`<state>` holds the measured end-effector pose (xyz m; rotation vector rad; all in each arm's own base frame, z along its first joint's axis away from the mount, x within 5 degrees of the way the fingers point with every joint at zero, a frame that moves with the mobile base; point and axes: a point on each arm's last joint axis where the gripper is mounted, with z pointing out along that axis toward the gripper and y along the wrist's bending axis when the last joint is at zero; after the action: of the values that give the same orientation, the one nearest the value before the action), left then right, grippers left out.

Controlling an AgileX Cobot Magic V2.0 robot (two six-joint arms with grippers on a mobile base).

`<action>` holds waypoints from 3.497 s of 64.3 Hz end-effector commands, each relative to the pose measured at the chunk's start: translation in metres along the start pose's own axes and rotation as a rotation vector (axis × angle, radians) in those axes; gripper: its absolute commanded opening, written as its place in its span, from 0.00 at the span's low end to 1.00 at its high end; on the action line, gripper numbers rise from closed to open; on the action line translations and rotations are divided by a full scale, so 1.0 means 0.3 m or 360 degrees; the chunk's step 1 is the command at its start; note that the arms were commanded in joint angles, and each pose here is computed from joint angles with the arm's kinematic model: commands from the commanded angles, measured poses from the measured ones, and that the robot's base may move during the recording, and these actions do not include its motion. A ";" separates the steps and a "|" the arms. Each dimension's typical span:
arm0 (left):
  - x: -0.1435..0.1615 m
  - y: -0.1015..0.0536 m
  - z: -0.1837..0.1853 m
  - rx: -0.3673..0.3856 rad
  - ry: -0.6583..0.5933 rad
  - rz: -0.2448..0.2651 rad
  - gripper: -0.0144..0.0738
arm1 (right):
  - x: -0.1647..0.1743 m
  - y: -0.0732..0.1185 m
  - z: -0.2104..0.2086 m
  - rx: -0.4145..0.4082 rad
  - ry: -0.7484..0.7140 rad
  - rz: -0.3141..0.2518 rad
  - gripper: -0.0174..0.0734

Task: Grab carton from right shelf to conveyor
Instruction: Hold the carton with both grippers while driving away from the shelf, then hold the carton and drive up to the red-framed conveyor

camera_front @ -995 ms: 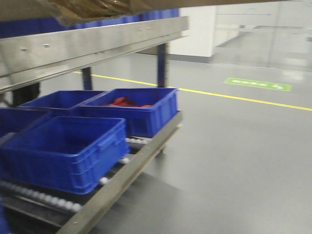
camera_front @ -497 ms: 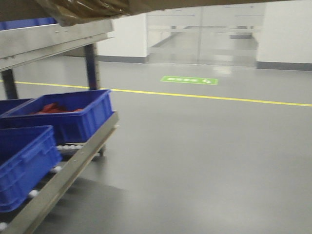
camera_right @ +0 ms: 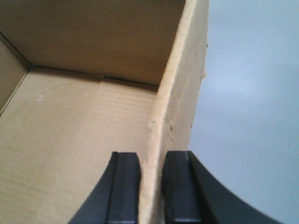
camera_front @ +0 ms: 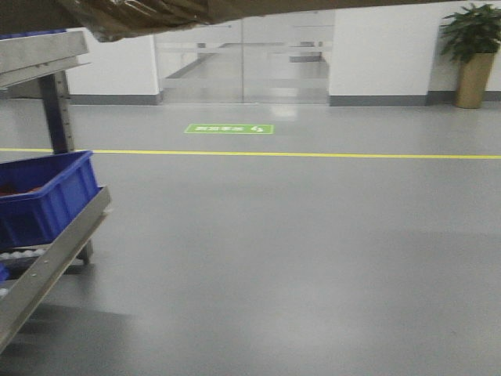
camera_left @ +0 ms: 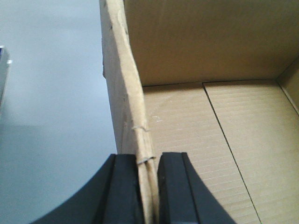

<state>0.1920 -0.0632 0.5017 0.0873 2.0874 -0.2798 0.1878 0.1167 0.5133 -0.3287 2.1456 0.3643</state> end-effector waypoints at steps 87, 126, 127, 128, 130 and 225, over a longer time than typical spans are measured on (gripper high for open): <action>-0.012 -0.007 -0.015 0.0023 -0.0072 0.0025 0.15 | -0.015 0.001 -0.023 -0.0027 -0.0097 -0.0003 0.12; -0.012 -0.006 -0.015 0.0020 -0.0073 0.0027 0.15 | -0.015 0.001 -0.023 -0.0027 -0.0097 -0.0003 0.12; -0.012 -0.006 -0.015 0.0020 -0.0073 0.0027 0.15 | -0.015 0.001 -0.023 -0.0027 -0.0097 -0.0003 0.12; -0.012 -0.006 -0.015 0.0020 -0.0073 0.0027 0.15 | -0.015 0.001 -0.023 -0.0027 -0.0097 -0.0003 0.12; -0.012 -0.006 -0.015 0.0020 -0.0073 0.0027 0.15 | -0.015 0.001 -0.023 -0.0027 -0.0097 -0.0003 0.12; -0.014 0.000 -0.015 -0.0012 -0.0082 0.0046 0.15 | -0.015 0.001 -0.023 -0.0027 -0.0097 -0.0003 0.12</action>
<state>0.1923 -0.0621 0.5018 0.0869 2.0852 -0.2627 0.1885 0.1172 0.5125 -0.3294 2.1472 0.3636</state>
